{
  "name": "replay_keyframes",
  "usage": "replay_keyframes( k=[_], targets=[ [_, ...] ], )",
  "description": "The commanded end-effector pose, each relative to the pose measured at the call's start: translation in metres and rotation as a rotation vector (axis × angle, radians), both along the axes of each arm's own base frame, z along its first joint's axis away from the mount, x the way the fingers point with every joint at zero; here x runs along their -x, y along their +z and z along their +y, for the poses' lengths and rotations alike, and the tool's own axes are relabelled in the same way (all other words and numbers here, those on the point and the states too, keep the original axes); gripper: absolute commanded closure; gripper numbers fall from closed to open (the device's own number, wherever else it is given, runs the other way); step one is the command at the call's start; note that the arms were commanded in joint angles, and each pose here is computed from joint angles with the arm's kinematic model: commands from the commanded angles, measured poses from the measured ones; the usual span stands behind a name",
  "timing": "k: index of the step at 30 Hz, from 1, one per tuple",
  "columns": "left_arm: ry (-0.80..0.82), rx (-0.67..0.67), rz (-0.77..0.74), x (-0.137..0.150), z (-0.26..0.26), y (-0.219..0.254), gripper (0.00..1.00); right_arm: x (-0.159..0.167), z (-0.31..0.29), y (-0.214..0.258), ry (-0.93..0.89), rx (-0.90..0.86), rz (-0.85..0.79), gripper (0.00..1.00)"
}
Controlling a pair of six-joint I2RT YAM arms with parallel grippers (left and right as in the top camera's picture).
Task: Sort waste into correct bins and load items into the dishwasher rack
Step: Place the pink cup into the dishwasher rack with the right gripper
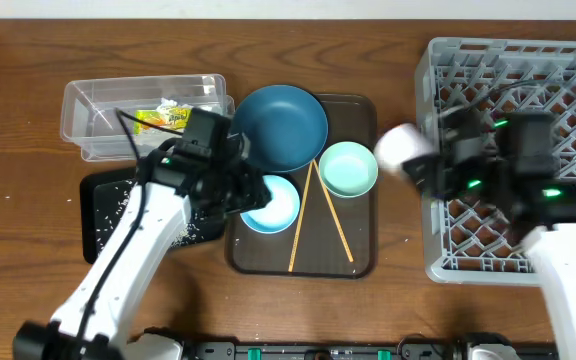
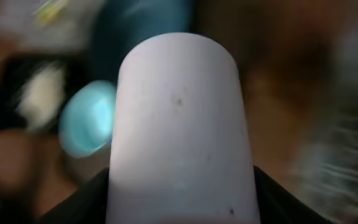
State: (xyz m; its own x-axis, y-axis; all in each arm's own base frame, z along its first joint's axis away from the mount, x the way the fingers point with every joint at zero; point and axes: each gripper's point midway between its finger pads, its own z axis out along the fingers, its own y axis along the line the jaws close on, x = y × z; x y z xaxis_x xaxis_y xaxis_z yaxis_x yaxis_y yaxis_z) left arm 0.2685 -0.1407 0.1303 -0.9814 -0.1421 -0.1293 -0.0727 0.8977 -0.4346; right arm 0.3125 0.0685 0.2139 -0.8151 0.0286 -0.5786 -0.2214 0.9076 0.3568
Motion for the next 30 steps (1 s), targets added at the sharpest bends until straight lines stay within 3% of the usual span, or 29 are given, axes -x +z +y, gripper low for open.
replay_keyframes(
  k=[1, 6, 12, 17, 24, 26, 27, 28, 30],
  targets=[
    [0.047, -0.188, -0.127, -0.011, 0.036, 0.013, 0.48, -0.009, -0.079, 0.027, -0.302, 0.167, -0.036, 0.99],
    [0.063, -0.194, -0.190, -0.010, 0.041, 0.029, 0.47, 0.002, -0.161, 0.037, -0.600, 0.181, 0.024, 0.99],
    [0.062, -0.195, -0.188, -0.008, 0.041, 0.029, 0.46, 0.044, -0.244, 0.010, -0.915, 0.239, 0.204, 0.99],
    [0.063, -0.194, -0.189, -0.008, 0.041, 0.030, 0.46, 0.065, -0.275, -0.019, -1.036, 0.210, 0.339, 0.99],
    [0.062, -0.194, -0.189, -0.008, 0.041, 0.029, 0.43, 0.066, -0.291, -0.060, -1.051, 0.179, 0.472, 0.97],
    [0.062, -0.194, -0.189, -0.008, 0.041, 0.029, 0.43, 0.066, -0.292, -0.073, -1.042, 0.171, 0.517, 0.86],
    [0.062, -0.194, -0.189, -0.008, 0.041, 0.029, 0.42, 0.065, -0.292, -0.078, -1.038, 0.167, 0.534, 0.74],
    [0.062, -0.195, -0.188, -0.008, 0.041, 0.029, 0.42, 0.065, -0.292, -0.084, -1.033, 0.160, 0.554, 0.51],
    [0.062, -0.194, -0.189, -0.008, 0.041, 0.029, 0.42, 0.060, -0.288, -0.090, -1.016, 0.126, 0.560, 0.31]
  ],
)
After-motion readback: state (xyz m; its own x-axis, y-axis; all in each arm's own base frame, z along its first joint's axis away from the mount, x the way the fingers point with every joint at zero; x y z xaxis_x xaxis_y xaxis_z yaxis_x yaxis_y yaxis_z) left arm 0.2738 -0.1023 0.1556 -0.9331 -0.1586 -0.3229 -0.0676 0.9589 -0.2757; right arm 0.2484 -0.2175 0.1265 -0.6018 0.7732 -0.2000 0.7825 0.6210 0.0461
